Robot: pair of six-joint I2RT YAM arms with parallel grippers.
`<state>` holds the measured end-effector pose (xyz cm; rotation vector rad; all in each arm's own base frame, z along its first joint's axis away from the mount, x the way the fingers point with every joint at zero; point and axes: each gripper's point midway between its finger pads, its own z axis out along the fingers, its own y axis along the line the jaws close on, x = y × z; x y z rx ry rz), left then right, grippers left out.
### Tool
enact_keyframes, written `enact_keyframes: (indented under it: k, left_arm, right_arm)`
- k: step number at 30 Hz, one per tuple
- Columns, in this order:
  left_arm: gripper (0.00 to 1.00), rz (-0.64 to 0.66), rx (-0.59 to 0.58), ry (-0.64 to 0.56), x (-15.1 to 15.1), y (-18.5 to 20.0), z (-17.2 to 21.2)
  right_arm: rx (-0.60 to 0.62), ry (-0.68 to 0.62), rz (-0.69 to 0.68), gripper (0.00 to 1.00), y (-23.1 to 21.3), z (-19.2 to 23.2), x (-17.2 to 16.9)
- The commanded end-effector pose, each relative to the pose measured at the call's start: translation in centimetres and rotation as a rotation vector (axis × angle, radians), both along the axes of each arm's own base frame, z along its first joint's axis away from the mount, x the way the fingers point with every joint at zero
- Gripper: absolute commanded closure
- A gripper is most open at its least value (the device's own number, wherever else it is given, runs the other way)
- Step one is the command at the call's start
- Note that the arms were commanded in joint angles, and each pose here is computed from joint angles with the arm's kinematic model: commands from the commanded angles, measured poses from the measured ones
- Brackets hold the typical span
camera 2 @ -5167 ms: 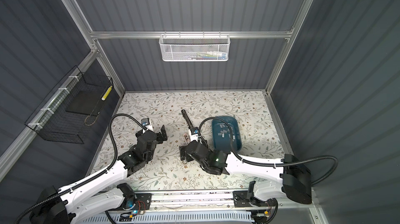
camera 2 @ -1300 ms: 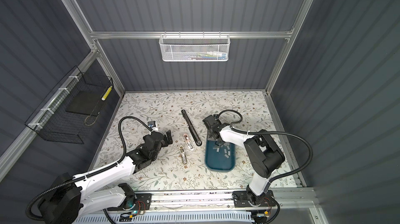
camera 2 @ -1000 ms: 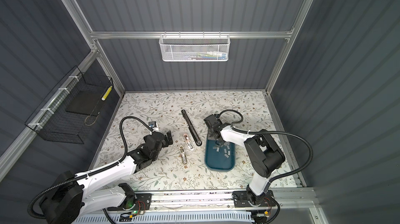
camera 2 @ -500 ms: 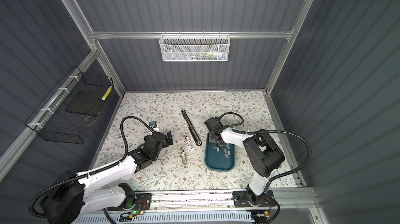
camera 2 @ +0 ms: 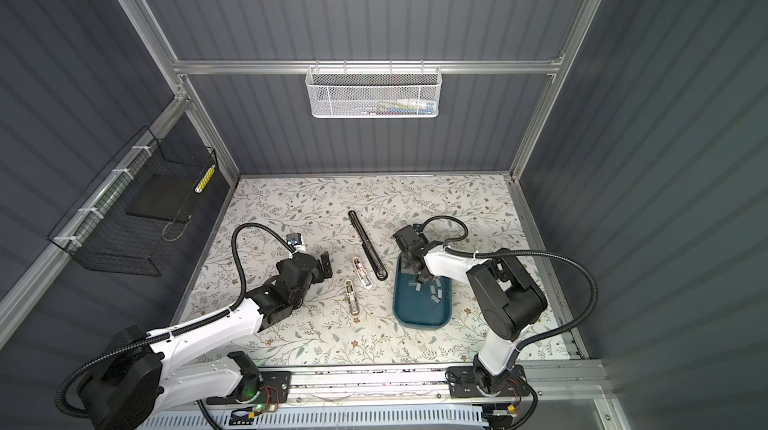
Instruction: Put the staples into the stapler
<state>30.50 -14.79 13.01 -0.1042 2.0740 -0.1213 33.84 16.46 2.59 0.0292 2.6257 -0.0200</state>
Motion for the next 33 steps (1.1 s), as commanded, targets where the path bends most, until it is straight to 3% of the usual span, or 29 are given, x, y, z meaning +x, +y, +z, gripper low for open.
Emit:
enact_keyframes:
  k: [1,33]
  left_arm:
    - [0.00,0.009,0.005,-0.021,0.6,-0.1,0.9]
    - [0.00,-0.001,0.010,-0.008,0.7,-0.4,0.7]
  right_arm:
    - [-0.010,0.007,-0.026,0.70,-1.0,0.1,-0.8]
    - [0.016,0.035,-0.025,0.74,-0.5,-0.6,-1.1]
